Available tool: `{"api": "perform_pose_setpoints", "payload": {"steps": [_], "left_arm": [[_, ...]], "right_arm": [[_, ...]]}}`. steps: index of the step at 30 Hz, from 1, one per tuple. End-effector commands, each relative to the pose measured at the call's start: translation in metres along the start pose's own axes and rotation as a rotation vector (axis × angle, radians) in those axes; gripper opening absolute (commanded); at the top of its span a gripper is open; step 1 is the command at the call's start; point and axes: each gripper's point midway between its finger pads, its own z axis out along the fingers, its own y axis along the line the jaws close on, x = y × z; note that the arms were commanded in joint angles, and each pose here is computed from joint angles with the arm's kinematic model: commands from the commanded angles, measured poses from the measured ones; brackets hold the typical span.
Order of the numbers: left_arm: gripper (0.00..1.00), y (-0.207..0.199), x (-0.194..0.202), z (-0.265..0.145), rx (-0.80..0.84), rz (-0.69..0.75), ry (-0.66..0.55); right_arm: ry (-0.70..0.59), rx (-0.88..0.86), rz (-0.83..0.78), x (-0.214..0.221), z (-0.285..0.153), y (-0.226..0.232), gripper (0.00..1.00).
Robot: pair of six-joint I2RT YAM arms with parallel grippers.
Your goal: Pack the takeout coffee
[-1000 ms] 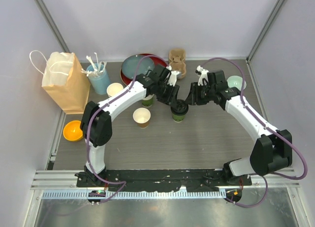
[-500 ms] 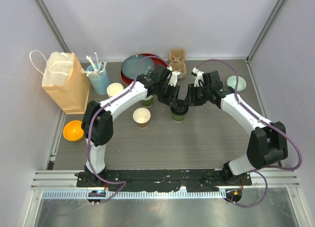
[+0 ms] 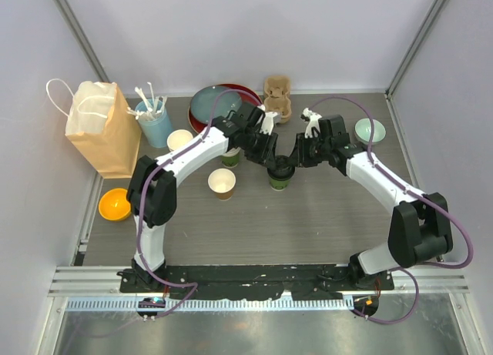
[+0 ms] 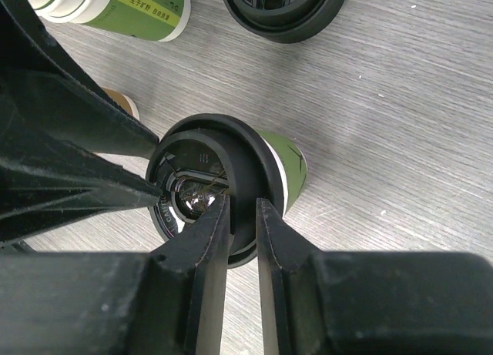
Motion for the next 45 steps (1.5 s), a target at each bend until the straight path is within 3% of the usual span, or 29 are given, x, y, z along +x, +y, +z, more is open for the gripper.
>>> {"api": "perform_pose_setpoints", "payload": {"steps": [1,21,32,40,45], "left_arm": [[0.38,-0.014,0.008,0.004,0.079,-0.011,0.008],[0.39,-0.013,0.015,0.007,0.092,-0.003,0.014],[0.39,-0.006,0.023,0.013,0.075,-0.002,0.035],[0.39,-0.007,0.023,0.01,0.076,0.011,0.031],[0.42,-0.027,0.001,-0.012,0.125,0.064,-0.024]], "right_arm": [[0.091,-0.003,0.051,0.044,0.007,-0.005,0.23],[0.222,0.087,0.176,0.128,0.024,-0.036,0.19],[0.295,0.148,0.253,0.171,0.029,-0.051,0.07],[0.296,0.151,0.24,0.168,0.026,-0.049,0.05],[0.234,0.098,0.081,0.128,0.021,-0.027,0.06]]}}
